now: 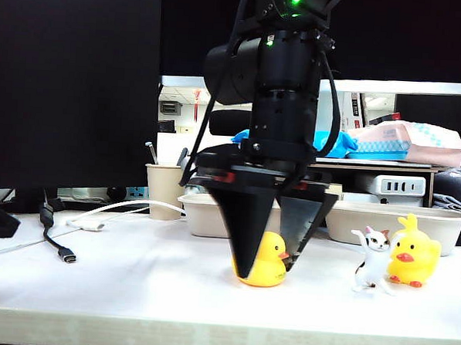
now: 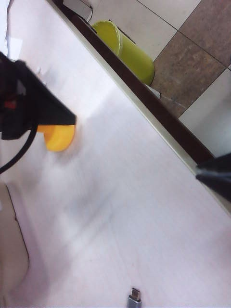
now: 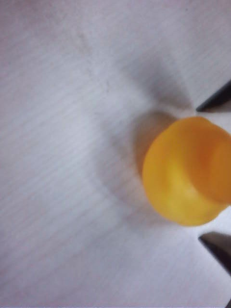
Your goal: Put the dolls with similar colors into the same paper box, while dolls with different colors go into separate paper boxes.
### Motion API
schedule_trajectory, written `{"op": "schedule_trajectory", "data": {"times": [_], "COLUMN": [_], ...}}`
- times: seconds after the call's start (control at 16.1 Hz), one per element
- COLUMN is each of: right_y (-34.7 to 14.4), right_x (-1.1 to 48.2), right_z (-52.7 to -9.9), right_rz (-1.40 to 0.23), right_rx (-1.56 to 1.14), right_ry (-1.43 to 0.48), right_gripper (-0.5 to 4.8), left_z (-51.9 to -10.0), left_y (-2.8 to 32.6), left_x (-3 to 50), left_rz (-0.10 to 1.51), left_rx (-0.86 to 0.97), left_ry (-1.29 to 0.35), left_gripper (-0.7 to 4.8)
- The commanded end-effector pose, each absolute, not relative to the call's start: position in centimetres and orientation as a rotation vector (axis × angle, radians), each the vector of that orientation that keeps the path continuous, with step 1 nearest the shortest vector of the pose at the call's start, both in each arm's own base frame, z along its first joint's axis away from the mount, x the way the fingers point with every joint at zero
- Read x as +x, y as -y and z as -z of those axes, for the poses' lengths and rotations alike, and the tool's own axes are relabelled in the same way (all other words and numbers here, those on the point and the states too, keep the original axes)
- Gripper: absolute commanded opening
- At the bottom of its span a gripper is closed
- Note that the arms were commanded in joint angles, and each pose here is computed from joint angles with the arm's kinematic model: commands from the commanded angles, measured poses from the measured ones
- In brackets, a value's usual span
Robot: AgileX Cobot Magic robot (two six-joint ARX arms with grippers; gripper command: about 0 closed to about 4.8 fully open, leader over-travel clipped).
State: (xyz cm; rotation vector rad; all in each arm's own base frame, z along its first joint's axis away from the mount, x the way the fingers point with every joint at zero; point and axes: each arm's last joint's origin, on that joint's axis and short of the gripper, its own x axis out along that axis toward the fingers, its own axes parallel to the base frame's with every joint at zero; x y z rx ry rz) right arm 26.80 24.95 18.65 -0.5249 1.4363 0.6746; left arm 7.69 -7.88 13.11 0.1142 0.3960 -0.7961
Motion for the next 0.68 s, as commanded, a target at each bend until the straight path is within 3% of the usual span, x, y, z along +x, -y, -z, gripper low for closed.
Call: {"op": "schedule_trajectory", "data": {"times": [0.06, 0.19, 0.68], "right_y": [-25.03, -25.05, -25.09], "right_x": [26.78, 26.80, 26.90], "right_z": [-18.90, -18.90, -18.91], "right_rz": [-0.679, -0.680, -0.682], "right_rx": [-0.523, -0.523, -0.519], "right_ry": [-1.428, -1.425, -1.415], "right_gripper": [2.91, 1.97, 1.61], "left_z": [-13.26, -13.26, -13.26], "left_y": [7.92, 7.92, 7.92], "left_x": [7.74, 7.74, 7.74], "left_rz": [0.798, 0.798, 0.798], "left_rx": [0.110, 0.110, 0.109], "left_ry": [-0.383, -0.383, -0.383], "left_gripper": [-0.05, -0.05, -0.05]}}
